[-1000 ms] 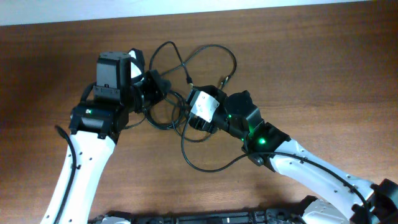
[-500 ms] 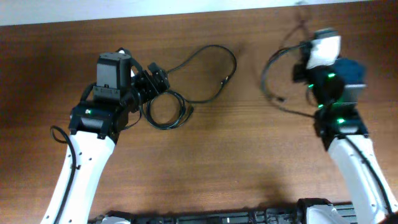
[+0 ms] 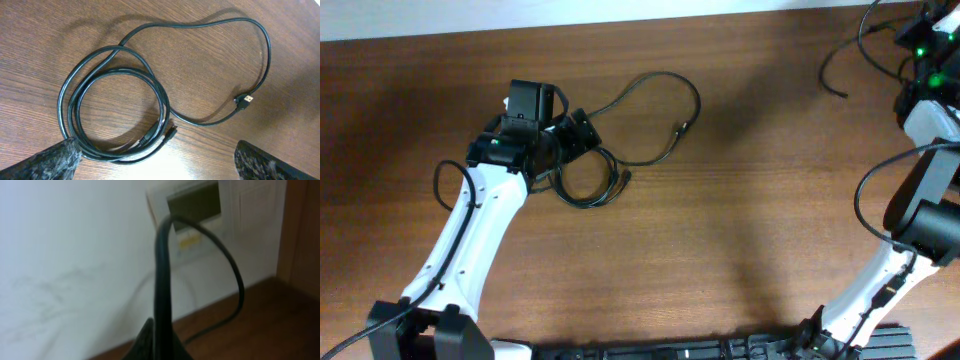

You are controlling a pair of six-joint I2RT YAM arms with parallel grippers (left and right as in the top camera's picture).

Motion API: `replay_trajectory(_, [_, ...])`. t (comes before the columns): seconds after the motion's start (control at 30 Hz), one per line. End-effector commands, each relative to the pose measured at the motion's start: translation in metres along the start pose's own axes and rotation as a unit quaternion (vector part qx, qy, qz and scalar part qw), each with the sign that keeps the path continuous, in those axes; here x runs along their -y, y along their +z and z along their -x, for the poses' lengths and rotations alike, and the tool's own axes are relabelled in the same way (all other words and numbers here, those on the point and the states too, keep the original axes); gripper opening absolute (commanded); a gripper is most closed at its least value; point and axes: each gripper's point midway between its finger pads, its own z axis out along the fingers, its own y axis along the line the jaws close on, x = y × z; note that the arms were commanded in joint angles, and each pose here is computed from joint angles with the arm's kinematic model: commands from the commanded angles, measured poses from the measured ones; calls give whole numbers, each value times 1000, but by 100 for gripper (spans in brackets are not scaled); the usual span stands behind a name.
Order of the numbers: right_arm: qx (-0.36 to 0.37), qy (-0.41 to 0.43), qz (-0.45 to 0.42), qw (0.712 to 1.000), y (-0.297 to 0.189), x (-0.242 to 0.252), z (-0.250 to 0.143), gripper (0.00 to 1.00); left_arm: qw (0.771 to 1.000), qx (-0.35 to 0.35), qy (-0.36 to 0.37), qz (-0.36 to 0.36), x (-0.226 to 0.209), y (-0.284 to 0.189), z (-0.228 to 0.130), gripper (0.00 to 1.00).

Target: Untangle cables

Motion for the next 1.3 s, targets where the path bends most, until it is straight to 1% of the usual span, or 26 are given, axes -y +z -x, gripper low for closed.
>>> replay_trajectory(0.0, [-57, 28, -34, 997, 9, 24, -35, 38, 1000, -4, 6, 11, -5, 7, -1, 99])
replay_trajectory(0.03, [-101, 39, -61, 992, 4, 38, -57, 62, 1000, -3, 6, 10, -5, 8, 0, 99])
replay_trajectory(0.07, [-132, 48, -71, 988, -2, 44, -70, 93, 1000, -2, 6, 9, -5, 8, 0, 99])
replay_trajectory(0.1, [-160, 57, -84, 982, -10, 51, -80, 99, 1000, -2, 6, 9, -5, 8, 0, 99])
replay_trajectory(0.17, [-210, 73, -106, 969, -31, 57, -86, 99, 1000, -2, 6, 9, -5, 8, 0, 99])
replay_trajectory(0.27, [-246, 78, -143, 955, -65, 51, -66, 99, 1000, -3, 6, 9, -4, 8, 0, 99])
replay_trajectory(0.3, [-251, 116, -206, 939, -87, 58, -57, 99, 1000, -2, 6, 9, -4, 8, 0, 99])
replay_trajectory(0.33, [-263, 177, -295, 901, -124, 68, -56, 99, 1000, -2, 6, 9, -4, 8, 0, 99])
replay_trajectory(0.4, [-303, 229, -324, 867, -156, 55, -66, 99, 1000, -1, 6, 9, -5, 8, 0, 99])
replay_trajectory(0.47, [-405, 244, -212, 855, -166, -8, -93, 99, 999, 22, 6, 35, -13, 7, 9, 99])
replay_trajectory(0.5, [-471, 197, -57, 858, -167, -76, -111, 99, 998, 39, -5, 55, -22, 6, 15, 99])
replay_trajectory(0.53, [-499, 144, 33, 854, -173, -123, -125, 99, 997, 43, -10, 63, -27, 5, 19, 99])
replay_trajectory(0.6, [-531, 47, 117, 838, -189, -187, -155, 99, 995, 53, -26, 78, -40, 3, 27, 99])
replay_trajectory(0.63, [-540, 18, 134, 831, -196, -209, -167, 99, 994, 56, -34, 83, -47, 2, 31, 99])
replay_trajectory(0.67, [-555, -16, 167, 815, -212, -250, -184, 99, 993, 59, -45, 90, -58, 0, 37, 99])
replay_trajectory(0.7, [-565, -35, 192, 802, -225, -276, -196, 99, 993, 60, -30, 95, -63, -1, 41, 99])
replay_trajectory(0.73, [-576, -60, 218, 785, -241, -305, -213, 99, 993, 54, 22, 101, -67, 0, 42, 100])
replay_trajectory(0.77, [-586, -79, 239, 770, -257, -327, -226, 99, 990, 36, 88, 103, -68, 6, 39, 95])
replay_trajectory(0.8, [-592, -93, 244, 763, -267, -338, -236, 99, 987, 23, 124, 99, -66, 11, 35, 93])
replay_trajectory(0.83, [-595, -118, 240, 758, -277, -347, -247, 99, 984, 3, 140, 106, -71, 21, 29, 77])
replay_trajectory(0.87, [-592, -131, 218, 765, -277, -347, -251, 99, 983, -17, 138, 117, -78, 35, 23, 69])
replay_trajectory(1.0, [-592, -130, 209, 767, -277, -346, -251, 99, 978, -71, 138, 139, -97, 78, 5, 58])
replay_trajectory(1.07, [-592, -130, 209, 767, -277, -346, -251, 99, 975, -98, 160, 120, -97, 96, -5, 58])
replay_trajectory(1.1, [-592, -130, 209, 768, -276, -346, -251, 99, 975, -103, 161, 118, -98, 103, -7, 54])
replay_trajectory(1.17, [-592, -130, 209, 767, -277, -346, -252, 99, 974, -96, 162, 126, -102, 111, -3, 36])
replay_trajectory(1.27, [-592, -130, 209, 767, -277, -346, -252, 99, 975, -84, 163, 123, -100, 114, 2, 25])
